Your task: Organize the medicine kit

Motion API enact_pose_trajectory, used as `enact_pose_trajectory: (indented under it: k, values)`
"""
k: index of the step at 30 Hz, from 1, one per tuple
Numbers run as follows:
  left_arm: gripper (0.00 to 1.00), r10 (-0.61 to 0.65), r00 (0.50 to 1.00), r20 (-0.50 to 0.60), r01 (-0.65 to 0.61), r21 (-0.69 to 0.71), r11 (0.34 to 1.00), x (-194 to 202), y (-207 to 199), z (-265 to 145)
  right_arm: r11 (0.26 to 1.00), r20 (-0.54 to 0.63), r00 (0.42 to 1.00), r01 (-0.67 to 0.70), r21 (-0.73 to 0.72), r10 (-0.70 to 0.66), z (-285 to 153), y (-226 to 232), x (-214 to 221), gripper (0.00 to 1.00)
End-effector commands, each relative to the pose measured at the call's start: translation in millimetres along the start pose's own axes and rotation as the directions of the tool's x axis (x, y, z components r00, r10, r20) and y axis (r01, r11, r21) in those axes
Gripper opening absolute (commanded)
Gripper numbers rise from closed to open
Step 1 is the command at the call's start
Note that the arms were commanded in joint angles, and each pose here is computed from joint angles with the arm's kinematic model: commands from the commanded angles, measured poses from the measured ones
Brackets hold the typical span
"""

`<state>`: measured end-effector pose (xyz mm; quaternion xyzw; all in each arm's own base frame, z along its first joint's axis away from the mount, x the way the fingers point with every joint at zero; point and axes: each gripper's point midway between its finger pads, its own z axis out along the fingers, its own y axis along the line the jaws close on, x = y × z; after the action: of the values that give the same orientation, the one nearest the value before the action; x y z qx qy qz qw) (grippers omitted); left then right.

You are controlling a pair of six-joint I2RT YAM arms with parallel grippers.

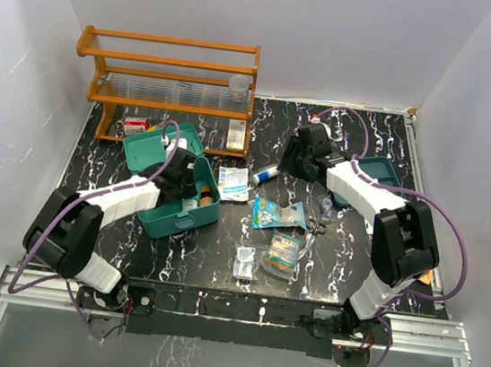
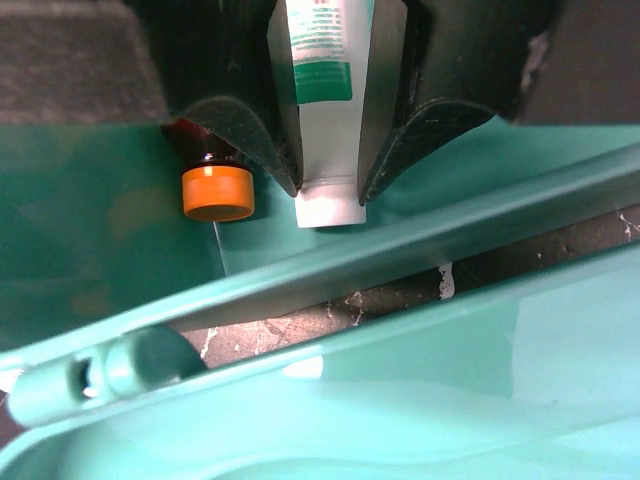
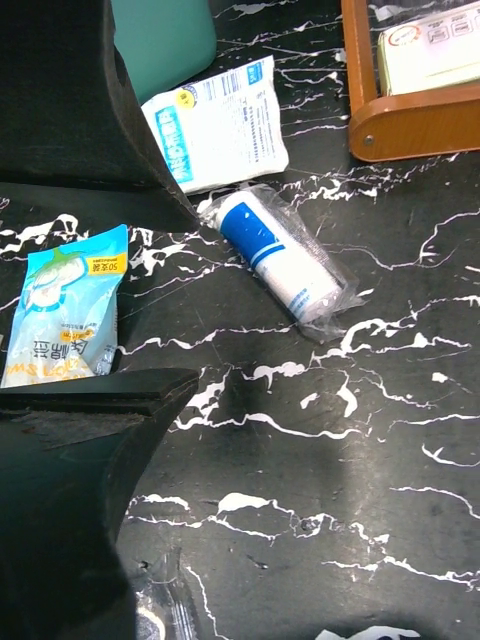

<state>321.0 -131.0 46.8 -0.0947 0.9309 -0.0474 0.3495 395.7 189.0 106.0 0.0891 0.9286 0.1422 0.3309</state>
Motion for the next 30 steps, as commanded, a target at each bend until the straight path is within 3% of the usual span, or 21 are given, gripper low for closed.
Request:
enact_pose_trajectory:
  k: [1, 8, 15, 18, 22, 30]
  values:
    - [0.26, 0.032, 0.999, 0.008, -0.032, -0.021, 0.999, 9, 2, 0, 1.000, 0.076, 0.997, 0.023, -0.021, -0.021, -5, 13, -29, 0.54]
    - [0.28, 0.051, 0.999, -0.006, -0.051, -0.002, 0.999, 23, -1, -21, 0.999, 0.069, 0.997, 0.027, -0.018, -0.026, -1, 13, -28, 0.54]
    - [0.53, 0.011, 0.999, 0.047, -0.009, -0.053, 0.999, -13, -6, -33, 0.999, 0.052, 0.998, 0.024, -0.027, -0.023, 0, 14, -23, 0.54]
    - [0.56, -0.008, 0.998, 0.062, 0.011, -0.057, 0.998, -24, -8, -39, 0.999, 0.054, 0.998, 0.021, -0.027, -0.019, -1, 13, -23, 0.54]
    - [0.55, -0.013, 0.998, 0.063, 0.019, -0.101, 0.995, -29, 4, -51, 0.999, 0.057, 0.998, 0.016, -0.030, -0.015, -3, 13, -23, 0.54]
    - [0.27, 0.004, 0.998, -0.064, -0.015, -0.173, 0.985, 10, 38, -72, 0.999, 0.045, 0.999, 0.004, -0.038, -0.002, -3, 12, -16, 0.54]
